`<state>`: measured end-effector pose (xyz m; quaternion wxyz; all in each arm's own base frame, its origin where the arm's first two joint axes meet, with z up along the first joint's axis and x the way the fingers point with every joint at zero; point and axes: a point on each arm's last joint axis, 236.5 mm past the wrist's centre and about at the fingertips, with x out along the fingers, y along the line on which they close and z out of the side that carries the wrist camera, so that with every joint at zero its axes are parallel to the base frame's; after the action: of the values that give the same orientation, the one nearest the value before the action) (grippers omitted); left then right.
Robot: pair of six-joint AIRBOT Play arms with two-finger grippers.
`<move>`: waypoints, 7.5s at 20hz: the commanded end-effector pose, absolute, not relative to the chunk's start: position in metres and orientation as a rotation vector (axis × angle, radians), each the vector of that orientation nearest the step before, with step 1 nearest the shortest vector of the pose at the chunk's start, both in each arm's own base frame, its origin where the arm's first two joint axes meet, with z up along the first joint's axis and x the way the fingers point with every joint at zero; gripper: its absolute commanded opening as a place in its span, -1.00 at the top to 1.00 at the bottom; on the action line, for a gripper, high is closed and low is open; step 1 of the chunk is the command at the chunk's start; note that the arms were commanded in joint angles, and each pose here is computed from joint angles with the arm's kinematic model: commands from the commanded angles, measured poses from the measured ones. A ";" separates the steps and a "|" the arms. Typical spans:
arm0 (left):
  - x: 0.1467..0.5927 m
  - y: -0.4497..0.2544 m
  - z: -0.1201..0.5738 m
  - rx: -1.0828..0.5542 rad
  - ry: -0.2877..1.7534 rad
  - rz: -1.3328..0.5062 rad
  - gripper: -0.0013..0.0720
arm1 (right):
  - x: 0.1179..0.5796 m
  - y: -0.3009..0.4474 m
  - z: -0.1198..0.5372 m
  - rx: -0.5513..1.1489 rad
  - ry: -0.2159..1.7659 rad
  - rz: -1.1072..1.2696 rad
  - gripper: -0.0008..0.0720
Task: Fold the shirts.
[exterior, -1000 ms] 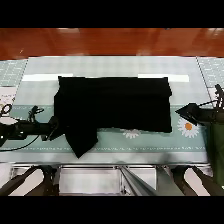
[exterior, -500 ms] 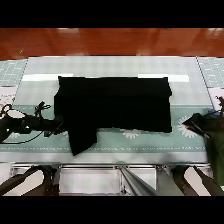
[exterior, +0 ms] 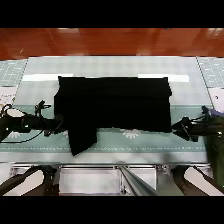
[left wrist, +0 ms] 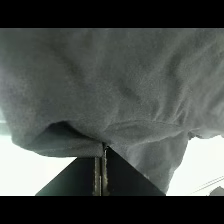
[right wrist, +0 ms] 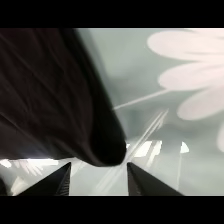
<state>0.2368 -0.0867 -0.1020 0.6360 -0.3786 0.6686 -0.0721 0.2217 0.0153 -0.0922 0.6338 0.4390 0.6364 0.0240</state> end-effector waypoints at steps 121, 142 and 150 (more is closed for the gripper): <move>0.346 -0.429 0.007 -0.173 1.403 -0.964 0.91 | 0.282 0.086 0.191 0.435 0.903 0.406 0.91; 0.350 -0.091 0.077 -0.459 1.021 -0.318 0.91 | 0.444 0.375 0.001 0.562 1.142 0.786 0.91; 0.354 -0.079 0.069 -0.464 1.011 -0.277 0.91 | 0.418 0.314 0.040 0.573 1.287 0.865 -0.14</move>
<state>0.3511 -0.0870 0.0706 0.8359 -0.2191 0.4827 -0.1423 0.4391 0.3464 0.0182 0.7140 0.2604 0.5388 0.3635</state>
